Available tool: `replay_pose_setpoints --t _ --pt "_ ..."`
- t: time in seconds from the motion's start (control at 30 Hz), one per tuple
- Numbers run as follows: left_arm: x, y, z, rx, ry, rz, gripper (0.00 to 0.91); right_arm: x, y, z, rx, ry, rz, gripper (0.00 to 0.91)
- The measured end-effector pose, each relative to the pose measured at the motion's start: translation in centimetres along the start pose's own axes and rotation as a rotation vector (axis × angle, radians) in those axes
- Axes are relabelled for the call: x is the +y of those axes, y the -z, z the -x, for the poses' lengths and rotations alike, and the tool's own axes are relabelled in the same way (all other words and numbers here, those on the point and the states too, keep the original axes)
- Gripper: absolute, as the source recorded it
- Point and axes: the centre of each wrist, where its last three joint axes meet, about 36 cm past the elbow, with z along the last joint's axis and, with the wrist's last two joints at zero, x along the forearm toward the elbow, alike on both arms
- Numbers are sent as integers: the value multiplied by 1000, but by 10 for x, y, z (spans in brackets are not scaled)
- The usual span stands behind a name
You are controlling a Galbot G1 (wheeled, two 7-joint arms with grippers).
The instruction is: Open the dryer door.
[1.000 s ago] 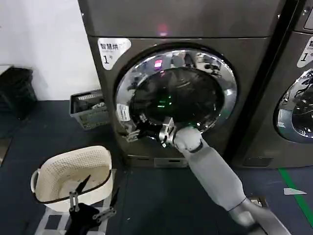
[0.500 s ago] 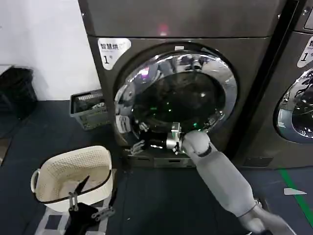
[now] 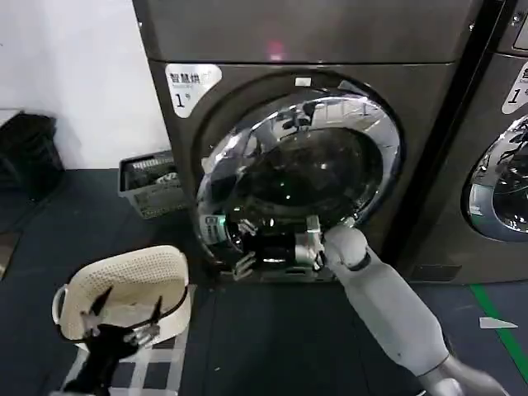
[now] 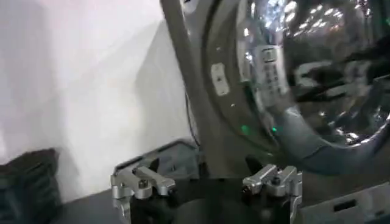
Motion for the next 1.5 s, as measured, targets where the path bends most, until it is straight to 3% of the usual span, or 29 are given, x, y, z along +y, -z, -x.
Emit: replay_pose_setpoints --t 0.57,0.73,1.2,1.5 --pt "79 -26 45 -196 -218 -68 907 8 -12 -29 8 152 7 907" --pt "96 -30 59 -206 -295 -63 907 14 -14 -39 11 213 13 907" --pt "108 -42 120 -310 -459 -238 907 28 -23 -73 -2 245 50 907" --pt "103 -41 160 -310 -533 -244 907 48 -25 -91 3 225 46 907"
